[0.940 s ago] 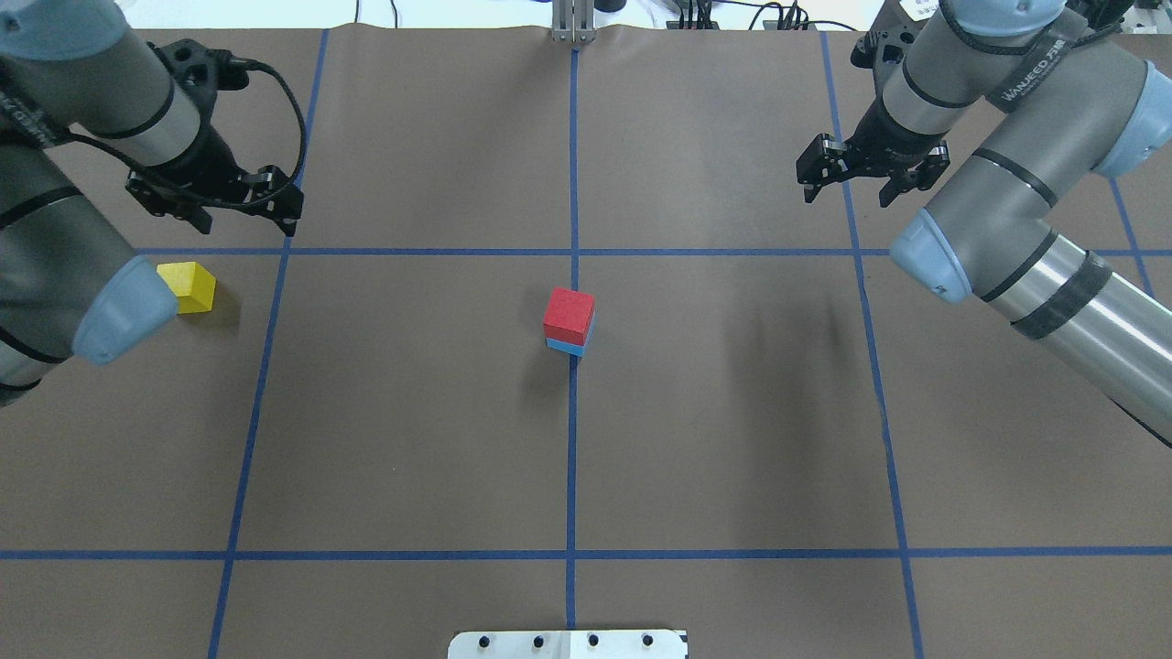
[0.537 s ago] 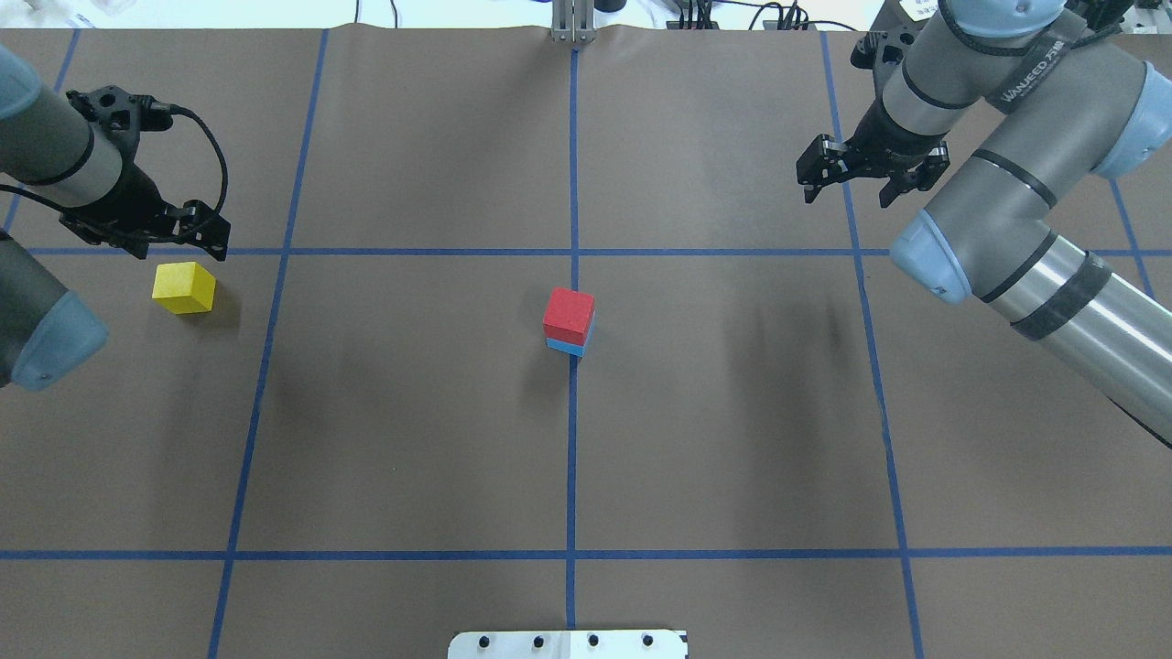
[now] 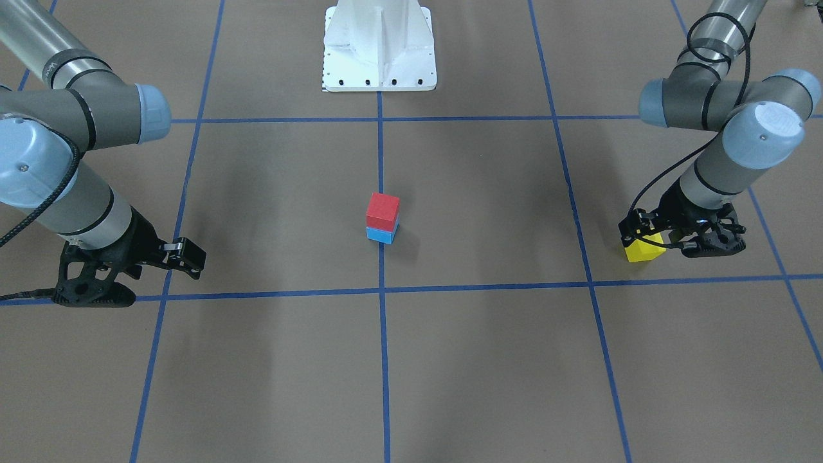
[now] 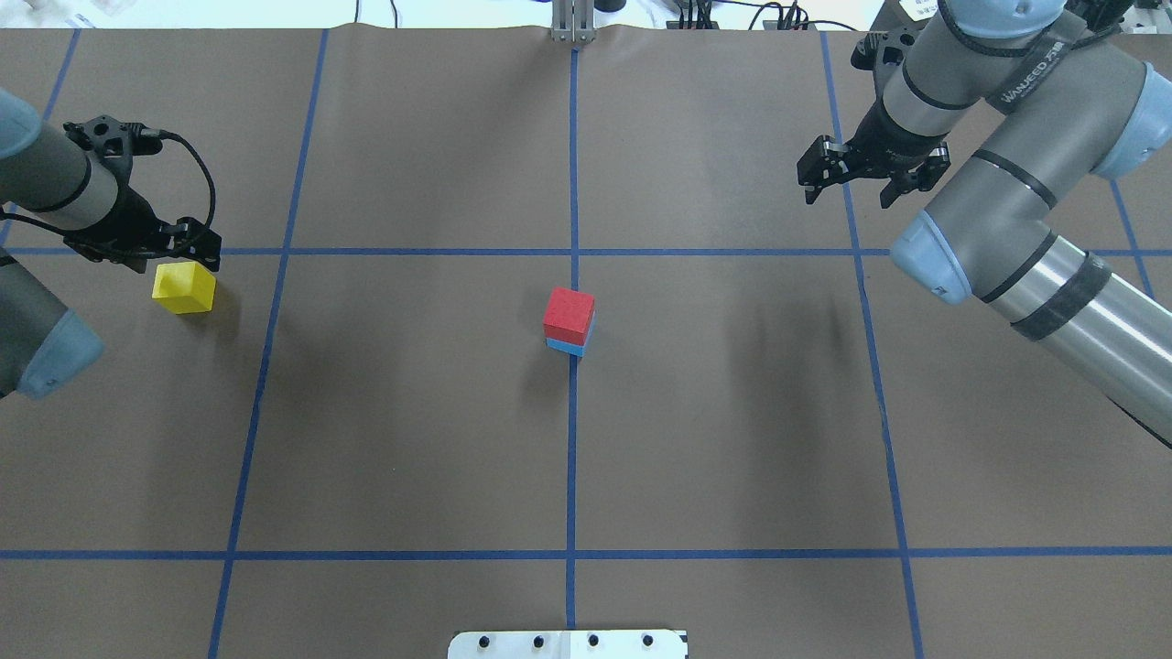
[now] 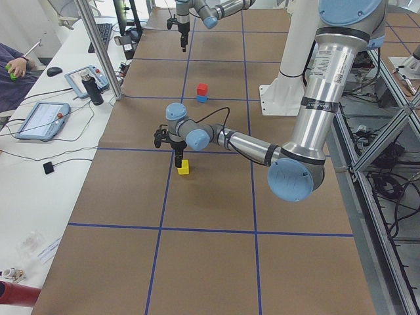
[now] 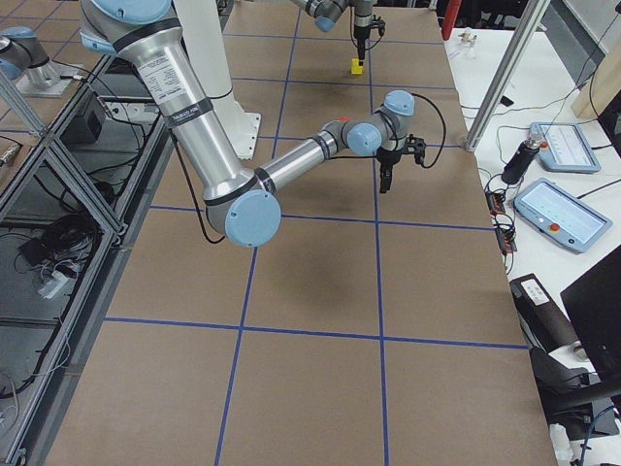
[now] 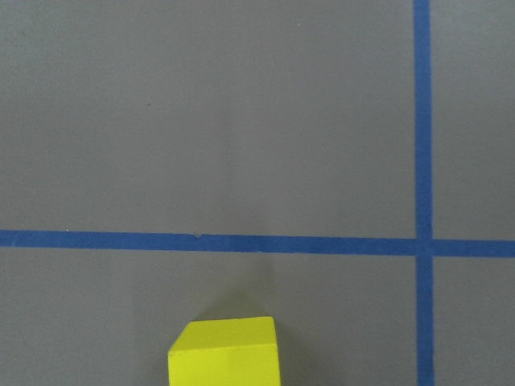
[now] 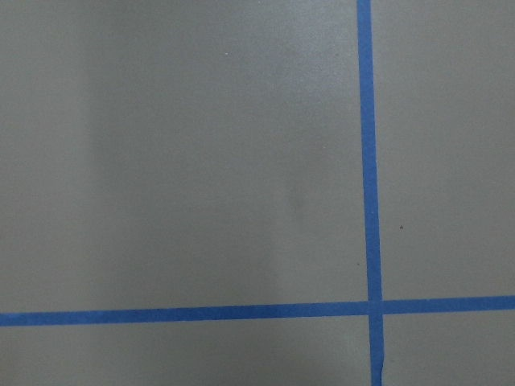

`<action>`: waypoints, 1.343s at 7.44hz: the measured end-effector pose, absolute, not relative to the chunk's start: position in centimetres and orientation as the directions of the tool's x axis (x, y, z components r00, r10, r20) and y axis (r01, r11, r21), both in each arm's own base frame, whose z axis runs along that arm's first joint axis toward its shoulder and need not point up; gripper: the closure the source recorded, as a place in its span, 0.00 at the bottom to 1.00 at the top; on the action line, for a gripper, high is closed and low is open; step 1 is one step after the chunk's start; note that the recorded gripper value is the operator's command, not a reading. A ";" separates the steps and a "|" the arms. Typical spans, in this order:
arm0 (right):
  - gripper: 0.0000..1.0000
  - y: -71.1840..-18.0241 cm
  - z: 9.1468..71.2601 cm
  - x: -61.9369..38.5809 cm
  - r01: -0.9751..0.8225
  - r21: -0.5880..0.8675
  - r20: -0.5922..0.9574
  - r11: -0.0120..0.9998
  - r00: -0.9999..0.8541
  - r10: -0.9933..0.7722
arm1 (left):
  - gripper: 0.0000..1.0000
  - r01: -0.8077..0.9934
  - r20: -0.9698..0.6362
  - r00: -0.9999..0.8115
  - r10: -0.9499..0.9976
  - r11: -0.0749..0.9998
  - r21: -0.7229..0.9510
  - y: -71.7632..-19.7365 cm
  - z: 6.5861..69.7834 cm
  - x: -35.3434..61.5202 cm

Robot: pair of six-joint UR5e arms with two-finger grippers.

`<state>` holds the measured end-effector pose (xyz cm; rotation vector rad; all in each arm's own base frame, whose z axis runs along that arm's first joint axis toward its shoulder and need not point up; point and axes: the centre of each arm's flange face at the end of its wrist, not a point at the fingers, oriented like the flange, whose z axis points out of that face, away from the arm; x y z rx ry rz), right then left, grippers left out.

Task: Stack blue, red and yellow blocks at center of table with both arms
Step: 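Move the left gripper back to the yellow cube and grasp it, then carry the yellow cube with the left gripper above the red cube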

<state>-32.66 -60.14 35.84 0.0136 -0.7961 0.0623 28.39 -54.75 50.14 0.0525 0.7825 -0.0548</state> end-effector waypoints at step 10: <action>0.00 -60.1 36.0 -32.6 -0.060 -0.012 0.713 0.998 0.699 0.050 | 1.00 0.023 -0.676 0.737 -0.009 1.000 0.012 -54.5 52.8 30.9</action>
